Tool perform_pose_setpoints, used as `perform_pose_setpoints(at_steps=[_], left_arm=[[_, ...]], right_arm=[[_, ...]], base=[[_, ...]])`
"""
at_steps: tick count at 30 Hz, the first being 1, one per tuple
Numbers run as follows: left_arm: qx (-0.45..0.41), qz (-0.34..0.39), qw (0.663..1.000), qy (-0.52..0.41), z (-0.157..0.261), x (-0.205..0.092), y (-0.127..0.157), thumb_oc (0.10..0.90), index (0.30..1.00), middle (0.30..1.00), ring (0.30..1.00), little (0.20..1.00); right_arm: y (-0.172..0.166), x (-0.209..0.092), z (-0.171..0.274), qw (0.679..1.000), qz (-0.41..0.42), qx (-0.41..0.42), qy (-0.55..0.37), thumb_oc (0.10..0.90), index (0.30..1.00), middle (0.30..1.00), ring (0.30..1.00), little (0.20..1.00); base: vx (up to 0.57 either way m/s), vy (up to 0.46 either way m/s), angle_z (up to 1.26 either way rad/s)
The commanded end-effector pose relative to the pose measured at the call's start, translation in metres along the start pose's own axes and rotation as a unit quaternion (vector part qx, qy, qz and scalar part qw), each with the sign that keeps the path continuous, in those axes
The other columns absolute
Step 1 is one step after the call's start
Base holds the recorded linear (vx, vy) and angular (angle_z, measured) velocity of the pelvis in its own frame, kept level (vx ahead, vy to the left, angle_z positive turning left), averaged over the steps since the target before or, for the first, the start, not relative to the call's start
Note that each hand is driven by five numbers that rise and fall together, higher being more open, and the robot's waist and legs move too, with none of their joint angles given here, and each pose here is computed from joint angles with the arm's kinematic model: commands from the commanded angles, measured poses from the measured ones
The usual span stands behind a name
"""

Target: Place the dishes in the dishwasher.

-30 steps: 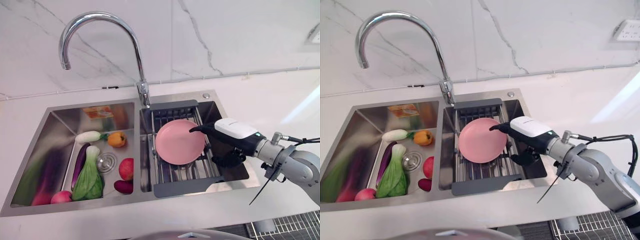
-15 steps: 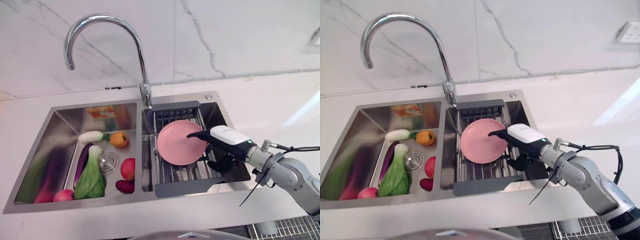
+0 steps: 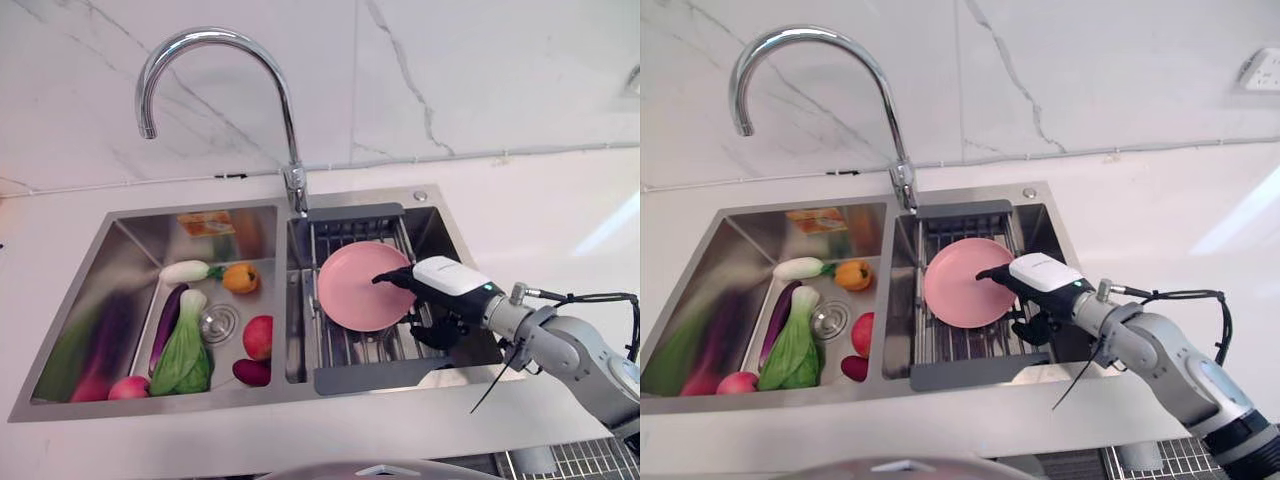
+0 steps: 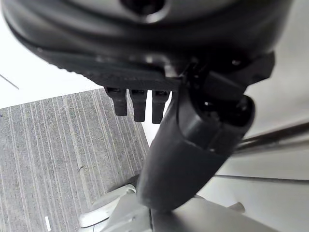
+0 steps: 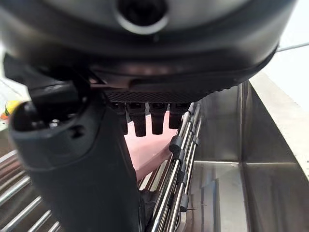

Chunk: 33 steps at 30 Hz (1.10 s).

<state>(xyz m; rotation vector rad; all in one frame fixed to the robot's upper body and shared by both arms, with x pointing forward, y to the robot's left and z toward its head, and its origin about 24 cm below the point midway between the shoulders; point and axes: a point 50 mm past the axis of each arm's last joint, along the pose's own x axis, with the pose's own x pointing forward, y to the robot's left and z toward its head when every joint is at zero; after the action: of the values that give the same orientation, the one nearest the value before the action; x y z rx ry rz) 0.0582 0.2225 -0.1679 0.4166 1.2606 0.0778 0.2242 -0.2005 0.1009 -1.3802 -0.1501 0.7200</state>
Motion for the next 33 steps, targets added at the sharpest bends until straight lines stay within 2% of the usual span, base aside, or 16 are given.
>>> perform_pose_setpoints(at_steps=[1,9,13,15,16,33], left_arm=[[0.025,0.010,1.000,0.002,0.002,0.002,0.004,0.800,0.900,0.900,0.900,0.900],[0.031,0.035,0.999,-0.001,0.005,0.001,0.001,0.800,0.900,0.900,0.900,0.900],[0.033,0.038,0.999,-0.003,0.006,0.001,0.001,0.800,0.900,0.900,0.900,0.900],[0.033,0.043,0.999,-0.005,0.008,0.001,-0.003,0.800,0.900,0.900,0.900,0.900],[0.033,0.046,0.998,-0.008,0.009,0.001,-0.003,0.800,0.900,0.900,0.900,0.900],[0.048,0.064,0.997,-0.015,0.011,0.001,-0.001,0.800,0.900,0.900,0.900,0.900]], right_arm=[[-0.023,0.005,0.007,0.991,-0.109,-0.081,-0.009,0.800,0.900,0.900,0.900,0.900],[-0.006,0.014,-0.006,0.963,-0.218,-0.142,0.066,0.800,0.900,0.900,0.900,0.900],[0.003,0.019,-0.008,0.961,-0.215,-0.156,0.077,0.800,0.900,0.900,0.900,0.900],[0.009,0.023,-0.005,0.953,-0.241,-0.160,0.084,0.800,0.900,0.900,0.900,0.900],[0.010,0.024,-0.006,0.952,-0.252,-0.153,0.086,0.400,0.300,0.300,0.300,0.300],[-0.001,0.028,0.008,0.928,-0.341,-0.144,0.052,0.400,0.300,0.300,0.300,0.300]], base=[[0.00,0.000,0.00],[0.00,0.000,0.00],[-0.01,-0.001,0.00],[-0.06,-0.001,0.00],[0.00,0.000,0.00],[0.00,0.000,0.01]])
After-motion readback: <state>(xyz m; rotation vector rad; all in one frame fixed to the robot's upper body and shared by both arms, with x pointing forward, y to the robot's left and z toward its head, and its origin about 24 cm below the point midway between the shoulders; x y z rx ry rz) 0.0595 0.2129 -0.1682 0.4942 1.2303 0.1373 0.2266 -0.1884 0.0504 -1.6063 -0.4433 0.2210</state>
